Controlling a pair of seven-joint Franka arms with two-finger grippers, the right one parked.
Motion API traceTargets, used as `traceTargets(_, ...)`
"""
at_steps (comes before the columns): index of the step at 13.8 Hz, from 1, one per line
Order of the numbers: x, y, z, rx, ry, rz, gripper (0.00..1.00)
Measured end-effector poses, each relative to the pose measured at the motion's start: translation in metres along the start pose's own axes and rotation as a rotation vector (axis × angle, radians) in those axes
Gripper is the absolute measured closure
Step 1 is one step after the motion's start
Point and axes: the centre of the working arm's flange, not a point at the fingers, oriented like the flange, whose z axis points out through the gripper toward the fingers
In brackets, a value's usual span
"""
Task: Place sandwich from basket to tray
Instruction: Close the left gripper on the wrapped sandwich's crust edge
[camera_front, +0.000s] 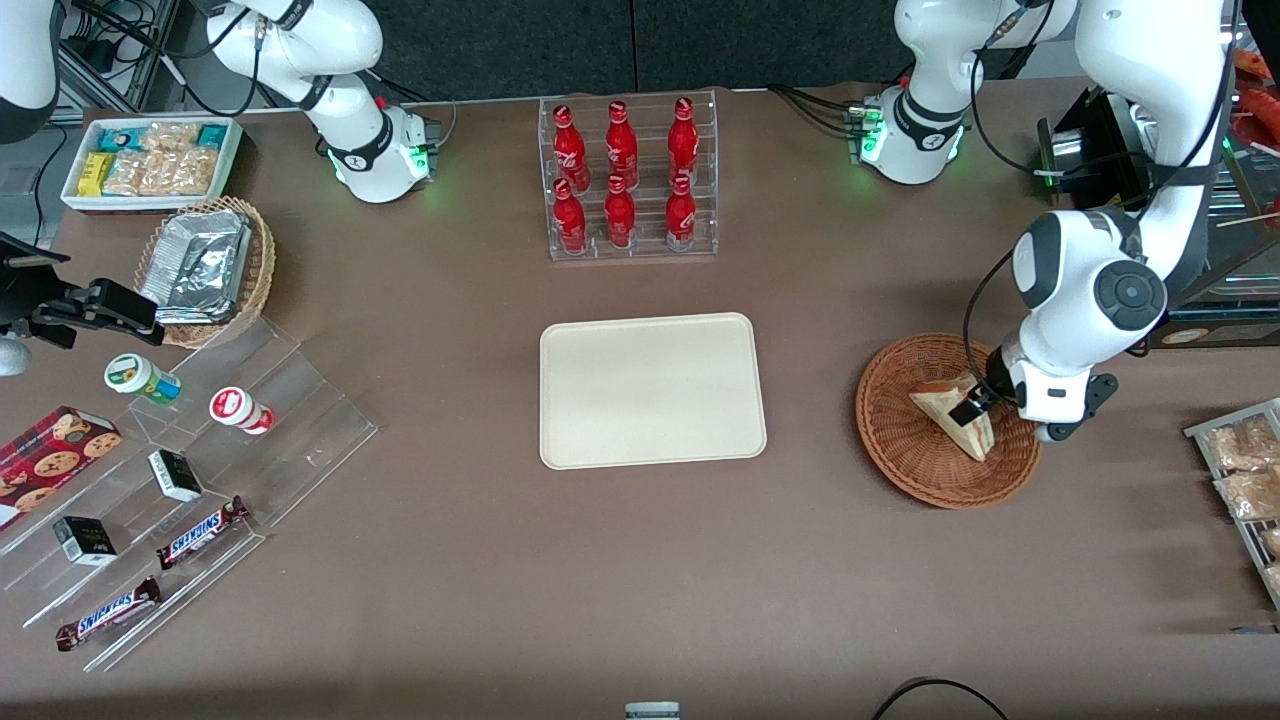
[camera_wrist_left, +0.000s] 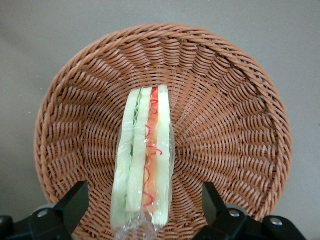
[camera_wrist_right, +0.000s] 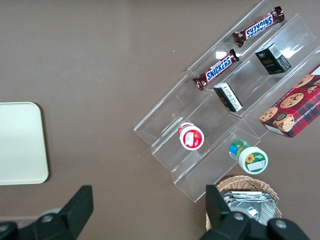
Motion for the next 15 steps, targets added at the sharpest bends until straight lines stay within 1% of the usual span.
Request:
traceTargets(4,-0.002,-0.001,0.028,0.025,-0.033,-0.001,0.0)
traceTargets(5,-0.002,-0.001,0.032,0.031,-0.04,-0.002,0.04)
traceTargets(7,-0.004,-0.003,0.036,0.044,-0.055,-0.004,0.26)
traceTargets(9,-0.005,-0.004,0.036,0.056,-0.068,-0.004,0.51)
traceTargets(10,-0.004,-0.003,0.035,0.062,-0.074,-0.004,0.59)
traceTargets(12,0.0,0.002,0.023,0.081,-0.093,-0.004,0.68)
traceTargets(15,0.01,0.02,-0.018,0.109,-0.122,0.007,0.74)
